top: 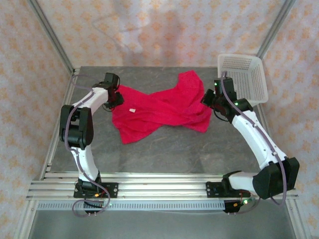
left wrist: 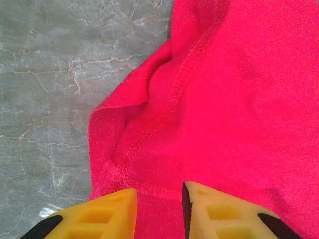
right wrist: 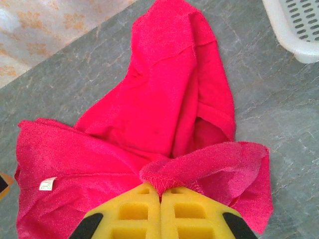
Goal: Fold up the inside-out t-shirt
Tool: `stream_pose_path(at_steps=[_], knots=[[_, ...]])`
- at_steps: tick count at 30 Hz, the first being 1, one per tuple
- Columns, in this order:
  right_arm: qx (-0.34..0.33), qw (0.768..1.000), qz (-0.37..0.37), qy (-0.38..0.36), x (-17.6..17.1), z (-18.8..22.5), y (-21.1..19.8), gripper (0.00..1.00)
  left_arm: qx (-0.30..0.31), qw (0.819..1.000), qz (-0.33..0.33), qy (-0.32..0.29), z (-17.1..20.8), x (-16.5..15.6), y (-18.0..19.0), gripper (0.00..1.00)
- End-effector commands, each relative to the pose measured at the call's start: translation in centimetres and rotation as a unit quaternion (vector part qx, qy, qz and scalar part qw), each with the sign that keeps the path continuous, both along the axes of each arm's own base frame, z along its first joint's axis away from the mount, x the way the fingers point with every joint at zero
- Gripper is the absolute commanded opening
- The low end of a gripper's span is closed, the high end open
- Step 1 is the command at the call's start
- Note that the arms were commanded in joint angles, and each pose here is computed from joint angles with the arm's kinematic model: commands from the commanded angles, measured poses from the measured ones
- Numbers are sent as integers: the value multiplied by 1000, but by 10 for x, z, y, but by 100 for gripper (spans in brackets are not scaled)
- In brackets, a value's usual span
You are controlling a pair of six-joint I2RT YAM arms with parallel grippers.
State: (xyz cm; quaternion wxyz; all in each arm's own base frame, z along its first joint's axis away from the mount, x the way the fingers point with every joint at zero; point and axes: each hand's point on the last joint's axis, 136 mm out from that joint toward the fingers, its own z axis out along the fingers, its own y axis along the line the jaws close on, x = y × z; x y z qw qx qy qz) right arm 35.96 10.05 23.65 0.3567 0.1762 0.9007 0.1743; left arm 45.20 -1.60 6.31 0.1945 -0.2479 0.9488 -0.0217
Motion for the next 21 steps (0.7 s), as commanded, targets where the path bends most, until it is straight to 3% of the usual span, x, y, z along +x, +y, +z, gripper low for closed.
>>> stream_pose_path(at_steps=[1, 6, 10, 13, 21], knots=[[0, 1000, 10, -8, 7, 2, 3, 0, 24, 999, 2, 29, -16, -3, 6, 32], [2, 1000, 12, -5, 10, -1, 5, 0, 30, 999, 6, 39, -29, -3, 11, 32], [6, 1000, 14, -4, 11, -2, 7, 0, 31, 999, 12, 37, -27, -3, 13, 17], [7, 1000, 15, -5, 11, -1, 7, 0, 34, 999, 14, 30, -20, -2, 15, 0], [-8, 1000, 8, -22, 8, 15, 0, 0, 51, 998, 19, 9, 14, -3, 23, 0]])
